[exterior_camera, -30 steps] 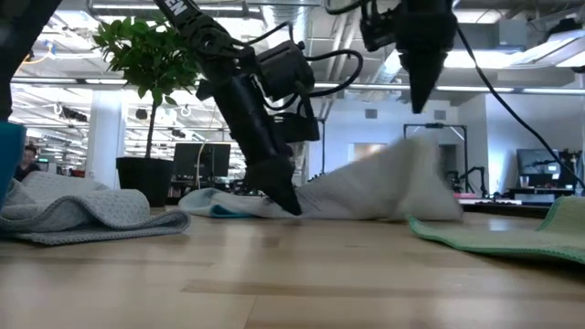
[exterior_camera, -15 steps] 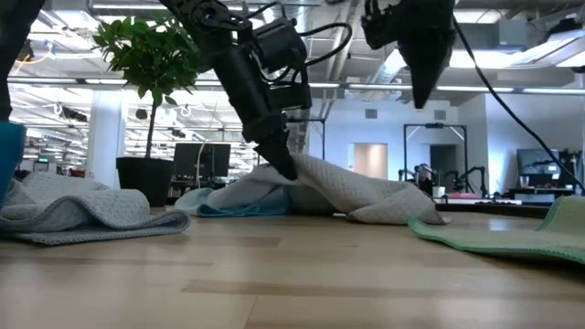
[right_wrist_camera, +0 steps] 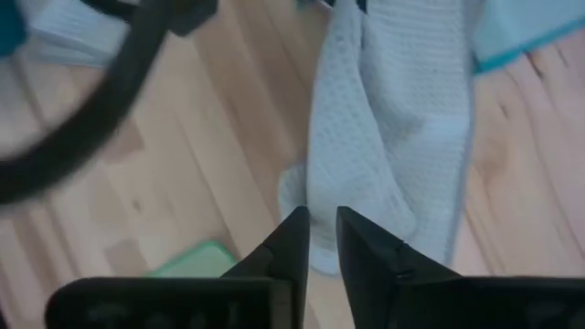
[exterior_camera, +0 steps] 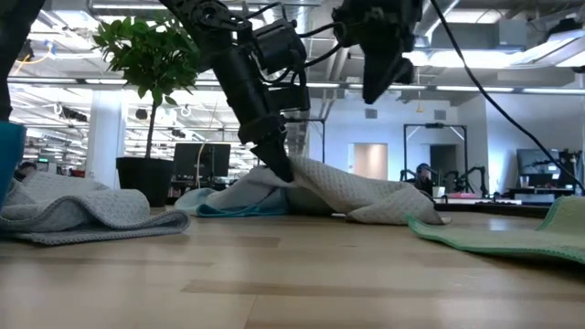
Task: Fold microfiber towels
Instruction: Fold the gray microfiber towel
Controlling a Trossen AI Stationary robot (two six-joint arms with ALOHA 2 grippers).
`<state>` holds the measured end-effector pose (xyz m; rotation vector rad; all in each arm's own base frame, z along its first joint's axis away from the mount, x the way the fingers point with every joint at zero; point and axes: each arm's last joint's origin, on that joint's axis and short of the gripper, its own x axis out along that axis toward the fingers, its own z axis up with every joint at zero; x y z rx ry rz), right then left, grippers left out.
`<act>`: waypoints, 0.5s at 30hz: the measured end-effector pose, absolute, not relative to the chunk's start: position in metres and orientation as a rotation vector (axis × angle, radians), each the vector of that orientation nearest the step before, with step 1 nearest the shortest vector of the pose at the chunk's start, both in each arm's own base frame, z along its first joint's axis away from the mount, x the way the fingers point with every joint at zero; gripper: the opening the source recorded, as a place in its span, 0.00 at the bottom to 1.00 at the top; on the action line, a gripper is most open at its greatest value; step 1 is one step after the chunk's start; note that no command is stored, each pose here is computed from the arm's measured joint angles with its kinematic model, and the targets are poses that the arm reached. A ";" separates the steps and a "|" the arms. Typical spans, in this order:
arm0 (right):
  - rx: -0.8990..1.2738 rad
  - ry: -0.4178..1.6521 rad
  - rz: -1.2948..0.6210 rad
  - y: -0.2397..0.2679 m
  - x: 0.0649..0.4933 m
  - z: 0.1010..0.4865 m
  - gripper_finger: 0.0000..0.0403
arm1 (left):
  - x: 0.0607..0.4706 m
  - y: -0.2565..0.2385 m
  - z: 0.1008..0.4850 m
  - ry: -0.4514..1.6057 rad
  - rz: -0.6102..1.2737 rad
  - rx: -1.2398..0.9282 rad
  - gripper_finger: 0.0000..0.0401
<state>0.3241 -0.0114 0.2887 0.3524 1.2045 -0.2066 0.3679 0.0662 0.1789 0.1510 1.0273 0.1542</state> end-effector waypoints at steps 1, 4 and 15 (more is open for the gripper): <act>0.350 1.201 -0.189 -0.013 0.325 0.289 0.22 | 0.367 0.066 0.179 1.032 0.153 0.151 0.00; 0.348 1.190 -0.144 -0.017 0.330 0.285 0.26 | 0.366 0.066 0.178 1.047 0.152 0.150 0.00; 0.274 1.225 0.007 -0.032 0.357 0.248 0.33 | 0.357 0.065 0.184 1.091 0.112 0.178 0.00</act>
